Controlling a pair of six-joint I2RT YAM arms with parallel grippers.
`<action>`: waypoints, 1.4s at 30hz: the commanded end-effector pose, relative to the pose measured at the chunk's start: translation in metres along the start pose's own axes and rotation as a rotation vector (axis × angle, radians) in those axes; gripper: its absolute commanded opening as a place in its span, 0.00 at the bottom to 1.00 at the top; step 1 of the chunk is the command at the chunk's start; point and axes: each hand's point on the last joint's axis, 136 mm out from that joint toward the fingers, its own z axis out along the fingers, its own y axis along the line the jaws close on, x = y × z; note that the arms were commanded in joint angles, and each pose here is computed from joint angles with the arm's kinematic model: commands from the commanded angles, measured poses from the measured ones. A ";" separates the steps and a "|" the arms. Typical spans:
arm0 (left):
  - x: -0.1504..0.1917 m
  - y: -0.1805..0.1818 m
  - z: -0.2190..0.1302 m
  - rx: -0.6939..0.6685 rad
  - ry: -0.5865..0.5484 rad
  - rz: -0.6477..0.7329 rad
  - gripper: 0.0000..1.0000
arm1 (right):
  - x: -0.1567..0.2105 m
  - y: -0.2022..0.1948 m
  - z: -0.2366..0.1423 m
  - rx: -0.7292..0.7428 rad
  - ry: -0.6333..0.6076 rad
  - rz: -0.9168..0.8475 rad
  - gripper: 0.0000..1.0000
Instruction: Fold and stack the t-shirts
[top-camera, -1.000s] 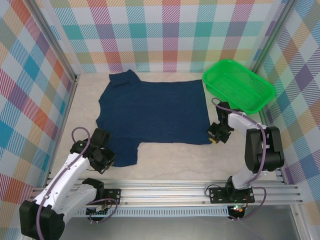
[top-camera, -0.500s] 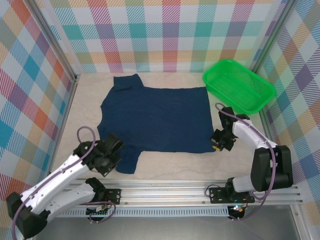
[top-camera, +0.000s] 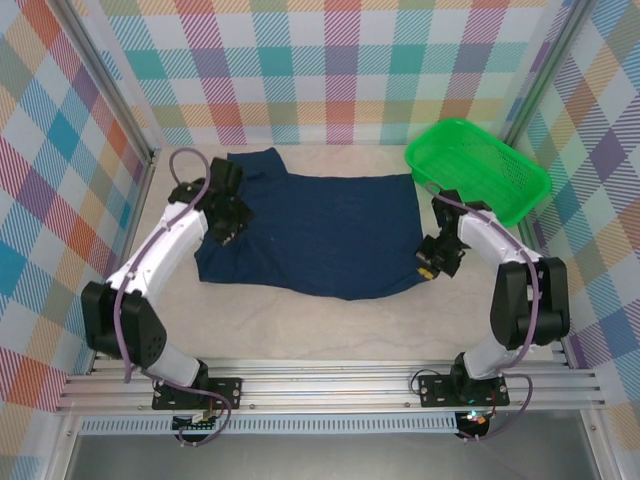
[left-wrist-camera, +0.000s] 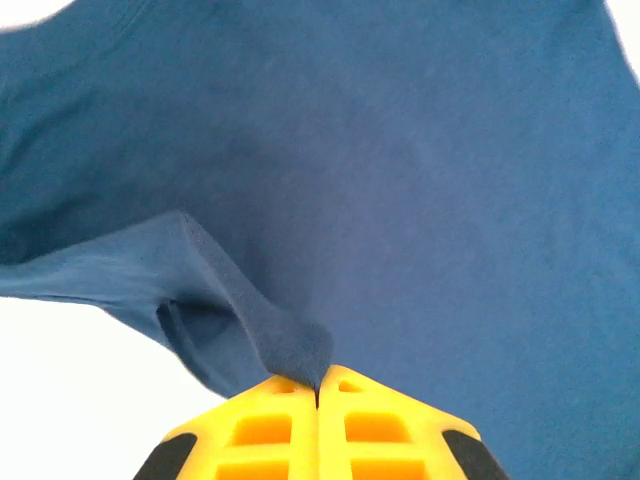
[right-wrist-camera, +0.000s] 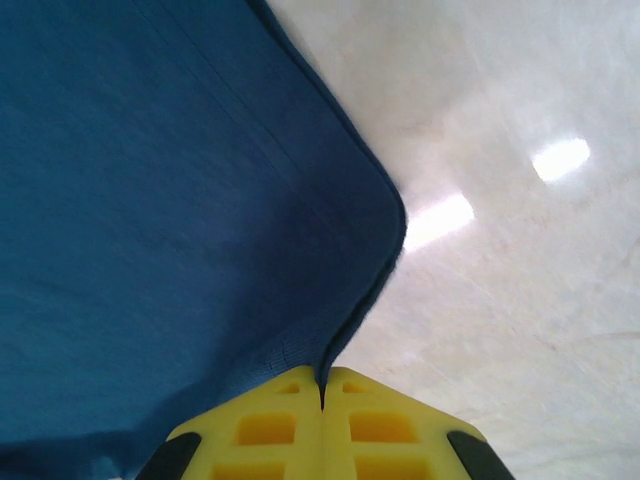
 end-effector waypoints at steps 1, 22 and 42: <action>-0.028 -0.018 0.001 0.036 -0.023 0.072 0.00 | -0.019 0.011 -0.005 -0.003 -0.021 0.024 0.00; -0.092 0.002 0.011 -0.063 -0.111 0.015 0.00 | -0.079 0.037 0.001 0.039 -0.079 0.060 0.00; -0.114 0.010 0.018 -0.080 -0.134 -0.011 0.00 | -0.107 0.056 0.002 0.026 -0.108 0.071 0.00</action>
